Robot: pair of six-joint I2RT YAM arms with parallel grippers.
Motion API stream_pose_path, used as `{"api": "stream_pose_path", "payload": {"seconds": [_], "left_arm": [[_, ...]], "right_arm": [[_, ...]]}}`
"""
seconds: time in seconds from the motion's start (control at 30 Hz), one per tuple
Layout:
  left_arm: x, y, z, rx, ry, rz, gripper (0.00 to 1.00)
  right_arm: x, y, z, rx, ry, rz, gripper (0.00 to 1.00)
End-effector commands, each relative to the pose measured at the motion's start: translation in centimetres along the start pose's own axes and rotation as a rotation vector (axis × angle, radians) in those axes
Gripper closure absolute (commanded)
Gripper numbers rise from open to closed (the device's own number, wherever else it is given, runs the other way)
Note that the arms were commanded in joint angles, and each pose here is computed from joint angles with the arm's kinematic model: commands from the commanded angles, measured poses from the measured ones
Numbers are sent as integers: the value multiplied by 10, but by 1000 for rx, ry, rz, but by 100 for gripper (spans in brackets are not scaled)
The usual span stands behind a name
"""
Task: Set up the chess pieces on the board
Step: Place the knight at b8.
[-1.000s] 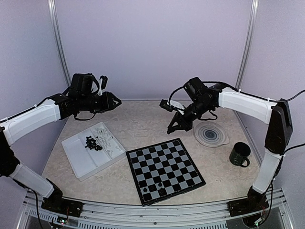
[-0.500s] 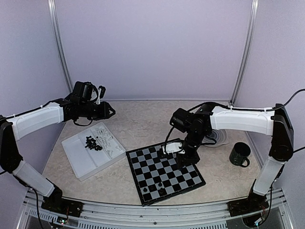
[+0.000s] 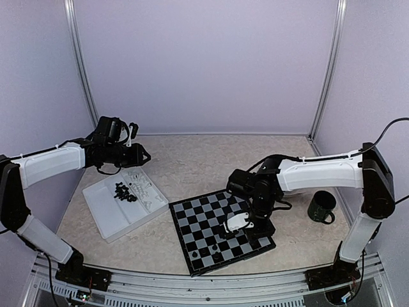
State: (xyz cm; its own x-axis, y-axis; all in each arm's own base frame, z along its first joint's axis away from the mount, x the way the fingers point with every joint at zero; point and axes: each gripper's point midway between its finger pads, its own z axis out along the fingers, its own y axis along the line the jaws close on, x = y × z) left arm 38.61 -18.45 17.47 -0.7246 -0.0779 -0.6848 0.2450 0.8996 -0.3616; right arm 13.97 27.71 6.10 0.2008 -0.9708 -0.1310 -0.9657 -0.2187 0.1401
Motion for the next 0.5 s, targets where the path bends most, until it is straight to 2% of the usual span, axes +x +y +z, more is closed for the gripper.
{"api": "stream_pose_path", "payload": {"seconds": [0.0,0.47], "left_arm": [[-7,-5,-4,32,-32,16,65],[-3,-5,-3,42,-21,9,65]], "right_arm": [[8,12,2,-9,40,-16,100],[8,4,14,26,43,6,100]]}}
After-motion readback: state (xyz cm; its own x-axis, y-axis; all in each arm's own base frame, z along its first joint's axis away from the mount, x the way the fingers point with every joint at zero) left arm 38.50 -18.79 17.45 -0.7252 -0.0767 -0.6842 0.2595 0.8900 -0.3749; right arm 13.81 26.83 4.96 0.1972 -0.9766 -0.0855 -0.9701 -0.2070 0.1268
